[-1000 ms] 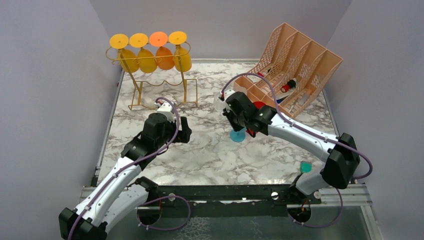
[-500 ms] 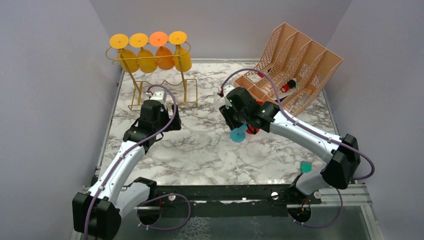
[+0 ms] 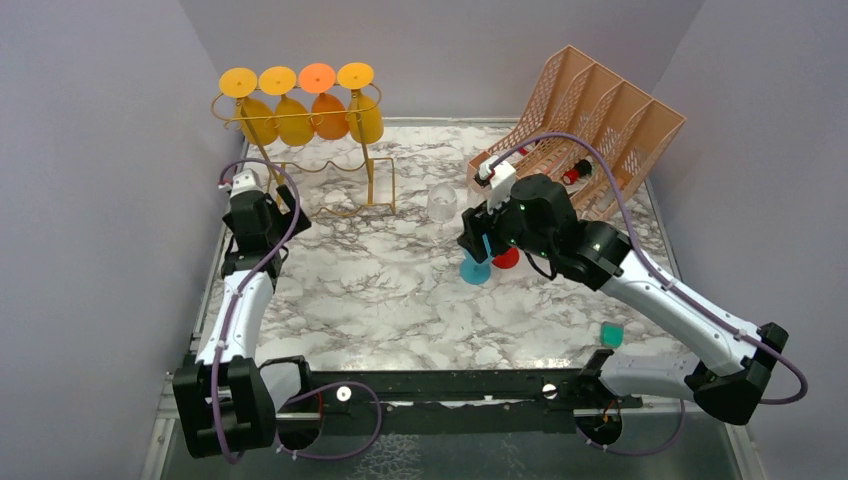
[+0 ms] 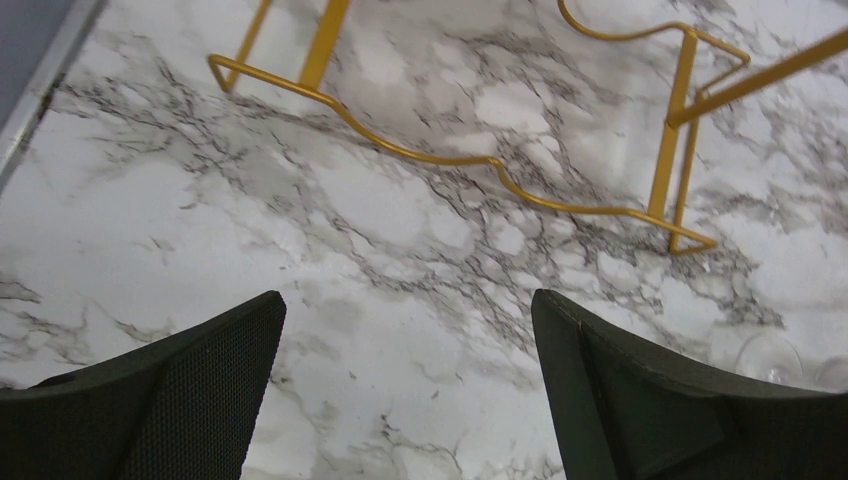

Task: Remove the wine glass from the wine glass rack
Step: Place the wine glass at the center of the board.

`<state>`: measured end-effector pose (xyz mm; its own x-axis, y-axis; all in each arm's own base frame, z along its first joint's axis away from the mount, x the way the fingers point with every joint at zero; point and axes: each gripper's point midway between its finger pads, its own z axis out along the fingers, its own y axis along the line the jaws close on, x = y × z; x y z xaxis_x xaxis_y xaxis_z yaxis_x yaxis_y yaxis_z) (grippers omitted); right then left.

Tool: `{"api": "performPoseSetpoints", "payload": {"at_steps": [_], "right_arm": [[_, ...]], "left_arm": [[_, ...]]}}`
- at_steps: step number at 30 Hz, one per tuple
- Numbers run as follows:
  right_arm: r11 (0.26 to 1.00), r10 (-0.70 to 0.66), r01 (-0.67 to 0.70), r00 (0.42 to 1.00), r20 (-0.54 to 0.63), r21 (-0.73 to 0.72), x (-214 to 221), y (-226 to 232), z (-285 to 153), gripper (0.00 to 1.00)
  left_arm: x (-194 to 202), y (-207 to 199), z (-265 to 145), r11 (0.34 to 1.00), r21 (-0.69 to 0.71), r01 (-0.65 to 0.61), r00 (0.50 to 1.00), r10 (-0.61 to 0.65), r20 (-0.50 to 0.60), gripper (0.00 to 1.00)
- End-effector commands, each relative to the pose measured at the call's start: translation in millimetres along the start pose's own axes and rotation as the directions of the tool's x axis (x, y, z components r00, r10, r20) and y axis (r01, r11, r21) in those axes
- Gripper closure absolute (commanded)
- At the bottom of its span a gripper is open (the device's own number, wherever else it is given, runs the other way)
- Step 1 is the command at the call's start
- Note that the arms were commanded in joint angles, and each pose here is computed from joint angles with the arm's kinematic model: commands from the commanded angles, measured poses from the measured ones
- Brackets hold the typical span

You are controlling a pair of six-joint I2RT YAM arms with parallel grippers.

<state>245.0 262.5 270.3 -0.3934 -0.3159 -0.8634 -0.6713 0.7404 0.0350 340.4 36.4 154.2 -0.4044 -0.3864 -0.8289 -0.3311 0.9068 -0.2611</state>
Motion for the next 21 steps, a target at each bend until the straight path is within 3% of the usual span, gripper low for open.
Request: {"api": "performPoseSetpoints", "payload": {"at_steps": [1, 8, 21], "right_arm": [[1.0, 0.011, -0.008, 0.996, 0.093, -0.026, -9.2, 1.6, -16.4, 0.31], [1.0, 0.021, -0.016, 0.986, 0.163, -0.027, -9.6, -1.1, -39.8, 0.24], [0.999, 0.045, -0.043, 0.973, 0.224, -0.012, -5.4, -7.1, -65.1, 0.19]], "left_arm": [[-30.8, 21.3, 18.1, 0.999, -0.026, 0.018, 0.989, -0.014, 0.146, 0.01], [-55.5, 37.0, 42.8, 0.996, 0.007, -0.088, 0.959, 0.083, 0.272, 0.01], [-54.0, 44.7, 108.2, 0.964, 0.205, -0.167, 0.972, 0.126, 0.198, 0.01]]}}
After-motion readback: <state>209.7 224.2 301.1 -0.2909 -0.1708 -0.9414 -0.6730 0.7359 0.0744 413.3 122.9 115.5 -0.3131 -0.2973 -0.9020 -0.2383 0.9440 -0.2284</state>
